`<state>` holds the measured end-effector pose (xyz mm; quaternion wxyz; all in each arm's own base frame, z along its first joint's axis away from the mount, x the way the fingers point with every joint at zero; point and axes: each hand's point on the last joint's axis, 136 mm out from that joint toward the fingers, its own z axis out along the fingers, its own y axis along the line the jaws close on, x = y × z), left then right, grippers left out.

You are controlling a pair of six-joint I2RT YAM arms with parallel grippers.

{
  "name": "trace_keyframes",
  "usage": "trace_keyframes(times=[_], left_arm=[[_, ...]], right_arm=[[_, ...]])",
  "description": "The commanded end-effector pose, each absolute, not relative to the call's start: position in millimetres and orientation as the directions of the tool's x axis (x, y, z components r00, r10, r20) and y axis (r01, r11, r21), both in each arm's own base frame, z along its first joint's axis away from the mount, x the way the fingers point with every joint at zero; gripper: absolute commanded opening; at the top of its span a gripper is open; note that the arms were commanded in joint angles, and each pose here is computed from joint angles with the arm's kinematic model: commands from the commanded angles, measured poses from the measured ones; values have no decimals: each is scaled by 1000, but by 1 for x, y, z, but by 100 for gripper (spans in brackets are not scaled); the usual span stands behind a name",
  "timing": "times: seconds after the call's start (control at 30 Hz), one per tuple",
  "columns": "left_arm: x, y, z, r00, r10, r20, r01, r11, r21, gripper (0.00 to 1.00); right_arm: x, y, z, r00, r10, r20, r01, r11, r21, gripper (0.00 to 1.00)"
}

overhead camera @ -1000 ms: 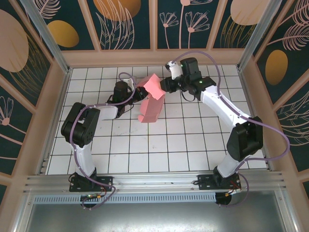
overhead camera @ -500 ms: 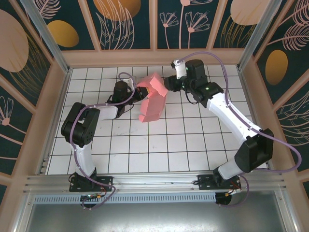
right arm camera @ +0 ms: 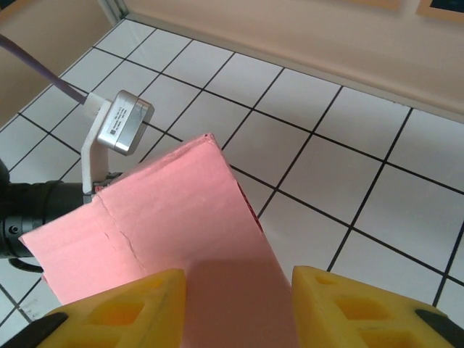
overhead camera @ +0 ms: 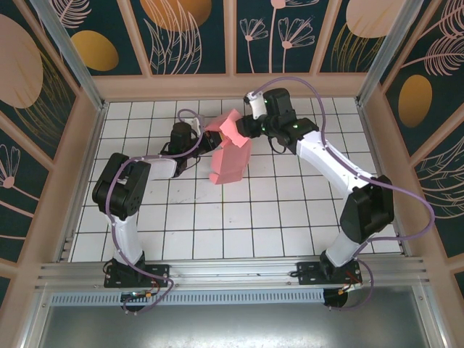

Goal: Fold the paper box

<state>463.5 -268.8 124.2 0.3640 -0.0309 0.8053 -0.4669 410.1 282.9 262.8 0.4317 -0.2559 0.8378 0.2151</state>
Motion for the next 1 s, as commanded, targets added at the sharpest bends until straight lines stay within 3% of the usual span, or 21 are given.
trace_keyframes(times=[0.0,0.43,0.97], left_arm=[[466,-277,136,-720,-377,-583,345,535,-772,0],[468,-278,132,-729,-384,-567,328,532,-781,0],[468,-277,131,-727,-384,-569,327,534,-779,0]], right_arm=[[412,285,257,-503,-283,-817,-596,798,90,43],[392,284,301,-375,-235,-897,-617,785,52,44],[398,294,256,-448,-320,-835,-631,774,42,46]])
